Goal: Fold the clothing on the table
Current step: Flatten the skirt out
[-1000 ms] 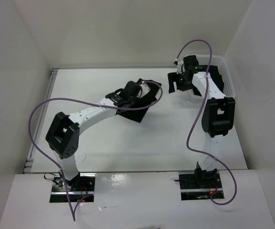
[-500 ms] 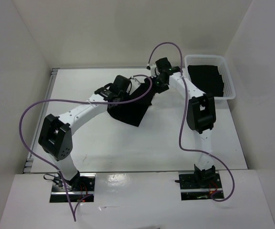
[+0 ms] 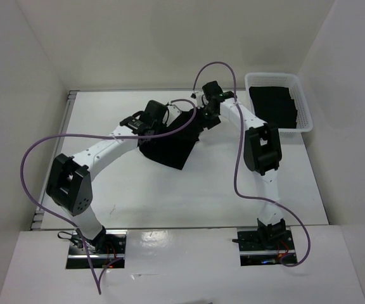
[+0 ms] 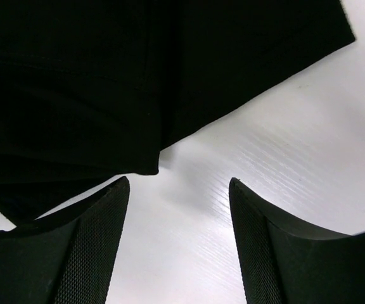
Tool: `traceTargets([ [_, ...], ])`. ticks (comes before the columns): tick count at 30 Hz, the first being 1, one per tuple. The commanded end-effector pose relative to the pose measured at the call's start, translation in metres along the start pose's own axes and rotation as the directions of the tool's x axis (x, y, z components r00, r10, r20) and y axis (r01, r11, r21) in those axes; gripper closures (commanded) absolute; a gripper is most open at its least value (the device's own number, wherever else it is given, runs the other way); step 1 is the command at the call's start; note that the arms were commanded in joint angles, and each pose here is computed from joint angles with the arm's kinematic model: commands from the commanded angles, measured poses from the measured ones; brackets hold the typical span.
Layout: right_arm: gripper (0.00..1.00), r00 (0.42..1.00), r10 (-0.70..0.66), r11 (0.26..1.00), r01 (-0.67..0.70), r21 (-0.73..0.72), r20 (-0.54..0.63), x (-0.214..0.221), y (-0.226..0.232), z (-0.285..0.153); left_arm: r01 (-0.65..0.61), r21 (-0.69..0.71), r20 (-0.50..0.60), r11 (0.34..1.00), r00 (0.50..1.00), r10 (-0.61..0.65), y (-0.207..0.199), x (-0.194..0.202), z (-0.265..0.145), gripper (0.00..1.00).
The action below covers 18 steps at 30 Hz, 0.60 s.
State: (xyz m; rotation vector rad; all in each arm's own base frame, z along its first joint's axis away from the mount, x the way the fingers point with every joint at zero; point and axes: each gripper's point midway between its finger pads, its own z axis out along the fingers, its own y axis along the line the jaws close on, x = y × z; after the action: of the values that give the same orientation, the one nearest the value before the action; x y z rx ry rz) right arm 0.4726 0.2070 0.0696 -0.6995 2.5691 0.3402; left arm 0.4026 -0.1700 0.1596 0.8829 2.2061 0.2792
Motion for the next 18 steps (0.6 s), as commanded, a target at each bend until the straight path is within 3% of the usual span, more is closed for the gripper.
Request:
traceTargets([
  [1, 0.31, 1.000, -0.010, 0.999, 0.009, -0.047, -0.014, 0.002, 0.007, 0.009, 0.054, -0.006, 0.055, 0.999, 0.997, -0.053, 0.008, -0.011, -0.013, 0.80],
  [18, 0.38, 0.999, -0.022, 0.971, 0.012, -0.240, -0.037, 0.004, 0.035, 0.027, 0.070, -0.012, 0.031, 0.997, 0.997, -0.070, 0.012, 0.000, -0.009, 0.80],
])
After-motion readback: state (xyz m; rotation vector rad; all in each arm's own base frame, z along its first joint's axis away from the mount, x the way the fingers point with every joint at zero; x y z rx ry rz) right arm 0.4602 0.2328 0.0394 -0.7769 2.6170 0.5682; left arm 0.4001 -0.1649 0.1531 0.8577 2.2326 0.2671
